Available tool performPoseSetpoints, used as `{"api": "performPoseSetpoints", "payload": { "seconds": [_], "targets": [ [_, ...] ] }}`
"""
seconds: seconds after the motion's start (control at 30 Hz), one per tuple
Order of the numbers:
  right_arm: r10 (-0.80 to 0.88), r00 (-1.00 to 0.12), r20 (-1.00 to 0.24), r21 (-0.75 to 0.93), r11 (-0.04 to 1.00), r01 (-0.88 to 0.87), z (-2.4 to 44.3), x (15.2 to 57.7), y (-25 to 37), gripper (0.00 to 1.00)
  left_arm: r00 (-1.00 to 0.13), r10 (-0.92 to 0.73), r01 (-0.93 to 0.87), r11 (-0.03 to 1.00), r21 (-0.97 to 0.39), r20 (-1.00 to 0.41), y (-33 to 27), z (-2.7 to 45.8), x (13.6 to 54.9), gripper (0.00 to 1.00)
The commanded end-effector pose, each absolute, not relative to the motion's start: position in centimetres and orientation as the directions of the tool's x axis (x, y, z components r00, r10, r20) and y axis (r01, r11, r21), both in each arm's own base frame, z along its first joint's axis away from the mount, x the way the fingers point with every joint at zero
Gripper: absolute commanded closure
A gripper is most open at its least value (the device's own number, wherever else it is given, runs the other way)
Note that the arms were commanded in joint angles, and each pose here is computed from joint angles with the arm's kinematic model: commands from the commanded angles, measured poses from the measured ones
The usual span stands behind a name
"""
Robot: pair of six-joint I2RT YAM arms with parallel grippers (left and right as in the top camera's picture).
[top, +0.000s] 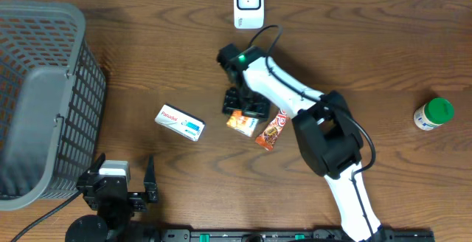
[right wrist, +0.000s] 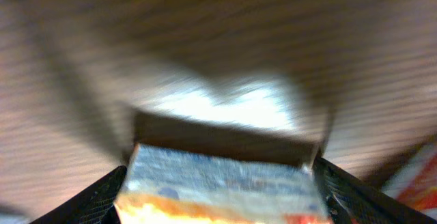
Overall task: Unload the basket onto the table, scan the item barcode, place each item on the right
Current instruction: 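Lower the right gripper and grasp the orange box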
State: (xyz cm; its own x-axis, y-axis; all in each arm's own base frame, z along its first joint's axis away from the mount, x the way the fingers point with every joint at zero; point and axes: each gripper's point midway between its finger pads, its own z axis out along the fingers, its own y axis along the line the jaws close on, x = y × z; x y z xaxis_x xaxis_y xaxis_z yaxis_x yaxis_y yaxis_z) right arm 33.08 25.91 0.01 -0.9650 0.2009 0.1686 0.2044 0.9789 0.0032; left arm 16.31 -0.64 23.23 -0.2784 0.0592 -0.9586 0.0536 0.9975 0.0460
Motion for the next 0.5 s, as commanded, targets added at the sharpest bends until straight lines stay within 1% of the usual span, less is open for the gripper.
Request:
{"api": "performPoseSetpoints", "payload": {
  "seconds": [0.0, 0.17, 0.47],
  "targets": [
    [0.152, -0.974, 0.166, -0.066, 0.988, 0.143, -1.0, 33.7, 23.3, 0.20, -0.274, 0.055, 0.051, 0.998, 0.043, -0.960, -0.6, 23.3, 16.3, 0.07],
    [0.159, -0.971, 0.180, -0.083, 0.986, 0.146, -0.9, 33.8, 22.1, 0.18, -0.274, 0.055, 0.051, 0.998, 0.043, -0.960, -0.6, 23.3, 16.3, 0.07],
    [0.169, -0.959, 0.227, -0.059, 0.985, 0.159, -0.8, 32.4, 23.6, 0.11, -0.274, 0.055, 0.051, 0.998, 0.043, -0.960, -0.6, 23.3, 16.3, 0.07]
  ]
}}
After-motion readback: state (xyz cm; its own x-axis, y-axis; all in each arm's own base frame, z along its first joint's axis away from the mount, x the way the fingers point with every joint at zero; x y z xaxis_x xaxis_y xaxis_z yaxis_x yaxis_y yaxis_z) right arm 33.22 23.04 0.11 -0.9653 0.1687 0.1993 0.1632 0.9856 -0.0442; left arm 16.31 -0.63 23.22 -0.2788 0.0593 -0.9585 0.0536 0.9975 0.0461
